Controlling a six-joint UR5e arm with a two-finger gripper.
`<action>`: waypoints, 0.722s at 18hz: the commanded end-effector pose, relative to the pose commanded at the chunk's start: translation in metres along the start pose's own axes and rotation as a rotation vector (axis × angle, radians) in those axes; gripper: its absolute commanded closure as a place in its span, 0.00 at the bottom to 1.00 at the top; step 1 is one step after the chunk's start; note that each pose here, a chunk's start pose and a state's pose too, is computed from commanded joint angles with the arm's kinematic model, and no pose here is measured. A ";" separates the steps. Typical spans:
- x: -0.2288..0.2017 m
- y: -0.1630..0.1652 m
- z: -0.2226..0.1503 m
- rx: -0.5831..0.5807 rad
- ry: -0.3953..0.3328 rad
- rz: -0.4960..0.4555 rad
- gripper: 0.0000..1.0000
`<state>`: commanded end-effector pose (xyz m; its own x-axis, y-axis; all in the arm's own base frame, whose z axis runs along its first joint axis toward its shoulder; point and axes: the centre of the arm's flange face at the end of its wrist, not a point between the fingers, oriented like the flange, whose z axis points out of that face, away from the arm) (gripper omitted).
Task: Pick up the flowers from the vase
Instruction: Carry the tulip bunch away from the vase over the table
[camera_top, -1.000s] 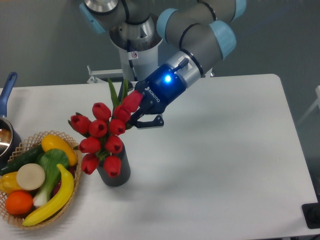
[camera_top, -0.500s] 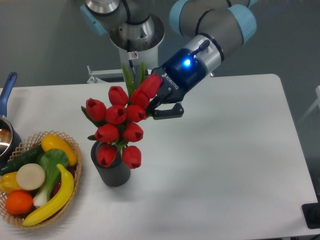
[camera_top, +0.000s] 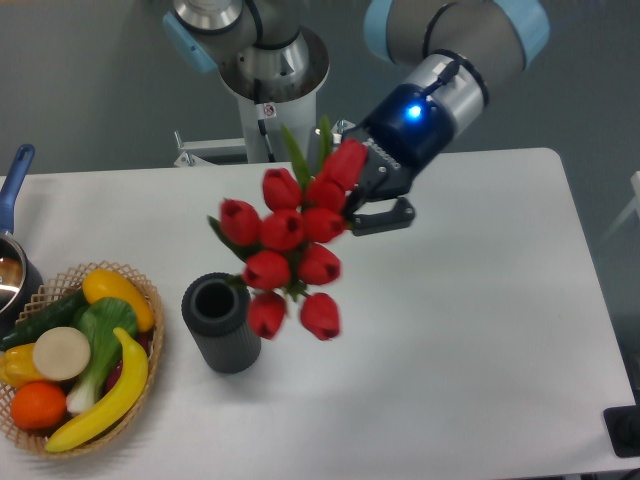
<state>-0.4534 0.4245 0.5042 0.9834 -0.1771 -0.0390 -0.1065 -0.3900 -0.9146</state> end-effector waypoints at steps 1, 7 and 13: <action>-0.005 0.006 -0.005 -0.057 -0.038 0.013 0.92; -0.032 0.036 -0.037 -0.270 -0.189 0.024 0.91; -0.059 0.050 -0.078 -0.357 -0.285 0.034 0.93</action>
<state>-0.5285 0.3450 0.4918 0.9742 0.0412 -0.2221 -0.1345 -0.6840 -0.7170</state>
